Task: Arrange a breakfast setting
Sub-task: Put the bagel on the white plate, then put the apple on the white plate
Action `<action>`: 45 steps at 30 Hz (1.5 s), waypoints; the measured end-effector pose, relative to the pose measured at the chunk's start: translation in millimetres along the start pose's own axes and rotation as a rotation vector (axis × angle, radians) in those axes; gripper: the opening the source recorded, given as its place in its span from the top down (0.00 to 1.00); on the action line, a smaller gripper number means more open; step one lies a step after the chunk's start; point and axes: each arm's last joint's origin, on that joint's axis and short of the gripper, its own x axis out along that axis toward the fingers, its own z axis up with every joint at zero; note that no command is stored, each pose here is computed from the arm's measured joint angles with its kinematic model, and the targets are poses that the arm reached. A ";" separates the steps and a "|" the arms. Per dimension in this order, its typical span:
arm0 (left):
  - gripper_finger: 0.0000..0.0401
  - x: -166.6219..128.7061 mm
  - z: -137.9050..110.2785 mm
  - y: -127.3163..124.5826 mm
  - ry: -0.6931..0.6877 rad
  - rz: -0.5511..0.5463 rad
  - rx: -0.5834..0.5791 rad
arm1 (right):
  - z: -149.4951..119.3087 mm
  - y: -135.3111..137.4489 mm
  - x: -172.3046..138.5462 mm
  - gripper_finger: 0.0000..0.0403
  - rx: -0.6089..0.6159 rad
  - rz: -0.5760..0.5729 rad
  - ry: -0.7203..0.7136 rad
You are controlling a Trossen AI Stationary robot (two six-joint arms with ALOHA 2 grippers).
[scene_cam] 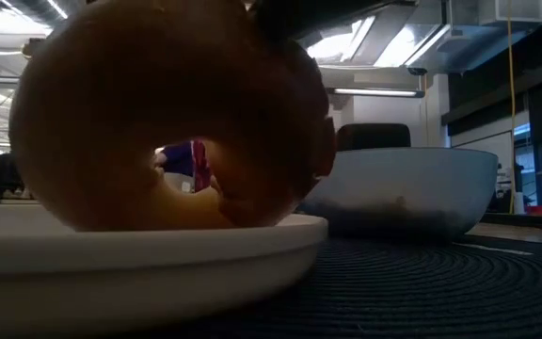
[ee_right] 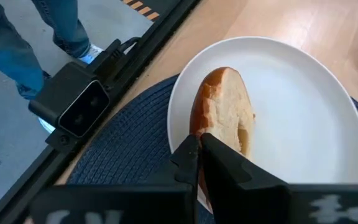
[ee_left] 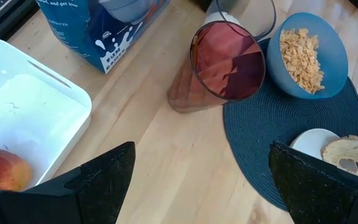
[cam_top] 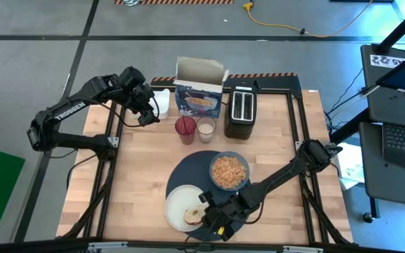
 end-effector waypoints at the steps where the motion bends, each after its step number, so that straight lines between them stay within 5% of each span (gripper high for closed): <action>1: 0.12 0.0 0.0 0.0 0.000 0.000 0.000 | 0.1 -0.1 0.0 0.94 -0.001 -0.006 -0.001; 8: 0.12 0.0 0.0 -0.2 0.001 -0.010 -0.001 | -2.0 0.4 5.0 0.93 -0.010 -0.001 0.001; 22: 0.12 -4.9 -4.0 -1.5 0.002 -0.021 -0.002 | 1.7 -11.8 -2.2 0.74 0.039 0.008 -0.010; 29: 0.12 -24.3 -20.3 -3.8 -0.010 0.067 0.004 | 19.9 -32.6 -43.6 0.77 0.063 -0.005 0.195; 34: 0.12 -27.2 -23.0 -1.1 -0.009 0.162 0.035 | 38.3 -40.5 -93.6 0.79 0.006 -0.202 0.292; 39: 0.12 -19.5 -14.7 25.2 0.026 0.346 -0.115 | 41.8 -47.2 -137.1 0.82 -0.013 -0.395 0.360; 45: 0.11 4.7 -3.7 76.7 0.169 0.406 -0.303 | 36.6 -46.8 -175.5 0.83 0.044 -0.475 0.384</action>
